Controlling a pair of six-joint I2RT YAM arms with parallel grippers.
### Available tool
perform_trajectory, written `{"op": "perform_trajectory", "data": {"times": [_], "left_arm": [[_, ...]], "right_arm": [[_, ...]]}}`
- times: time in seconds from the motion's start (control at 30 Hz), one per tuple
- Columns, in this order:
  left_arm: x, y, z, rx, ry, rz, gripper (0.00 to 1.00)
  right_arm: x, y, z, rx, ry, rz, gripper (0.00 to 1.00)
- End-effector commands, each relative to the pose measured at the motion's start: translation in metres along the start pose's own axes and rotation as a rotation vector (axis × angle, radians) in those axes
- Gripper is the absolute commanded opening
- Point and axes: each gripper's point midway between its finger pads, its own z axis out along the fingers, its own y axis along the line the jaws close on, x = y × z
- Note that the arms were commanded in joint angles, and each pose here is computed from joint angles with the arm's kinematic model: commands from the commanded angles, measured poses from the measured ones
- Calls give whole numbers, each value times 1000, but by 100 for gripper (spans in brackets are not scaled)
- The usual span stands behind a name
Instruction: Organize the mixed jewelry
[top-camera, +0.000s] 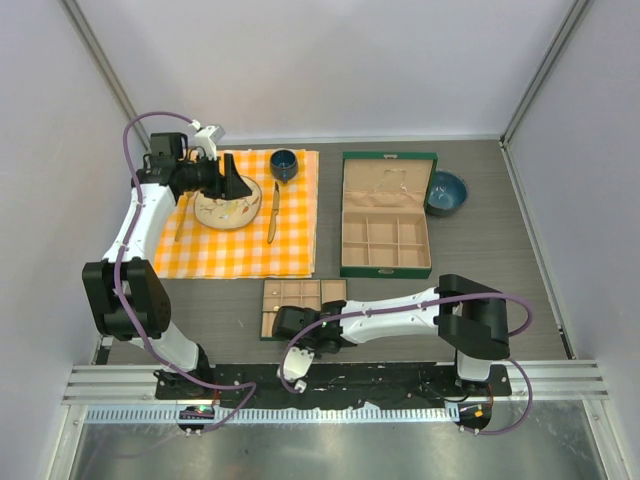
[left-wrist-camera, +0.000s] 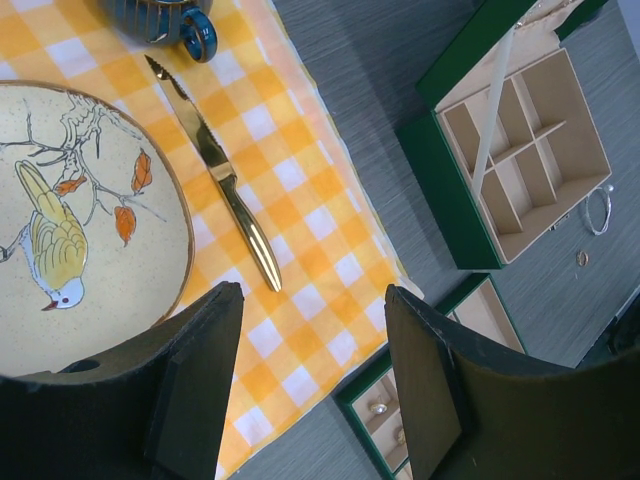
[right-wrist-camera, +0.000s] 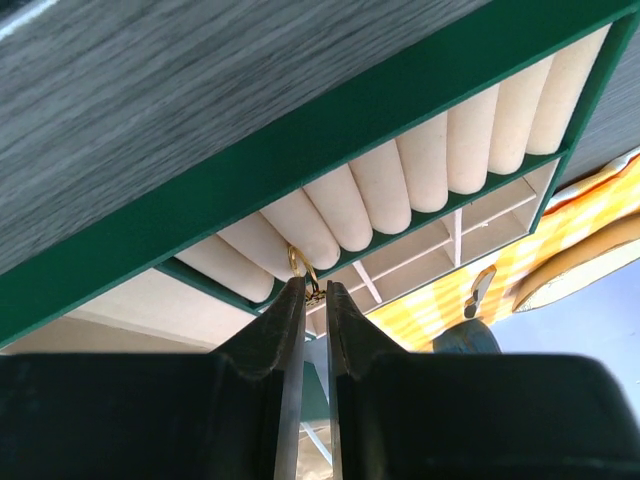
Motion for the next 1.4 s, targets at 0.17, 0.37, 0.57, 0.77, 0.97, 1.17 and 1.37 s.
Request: {"op": "perform_trajectory", "data": {"times": [0.17,0.37,0.57,0.77,0.97,1.17,1.37], "left_arm": [[-18,-3,-8,18,-62,30,63],[-19,-2,-9,22,-63,27,63],[-19,-1,-10,23,-64,26,63],[-19,-1,-9,31,-67,15,63],[-15,0,-8,36,-62,7,63],[-13,3,-9,36,-65,0,63],[-11,6,-11,37,-66,-8,63]], "right_arm": [[-6,-6,3,11,-20,-15,5],[-6,1,6,-7,-19,-32,5],[-5,11,9,-27,-14,-57,5],[-7,11,14,-29,-12,-93,5],[-9,6,18,-24,-18,-93,4],[-11,8,23,-33,-25,-89,5],[-17,11,24,-43,-32,-84,5]]}}
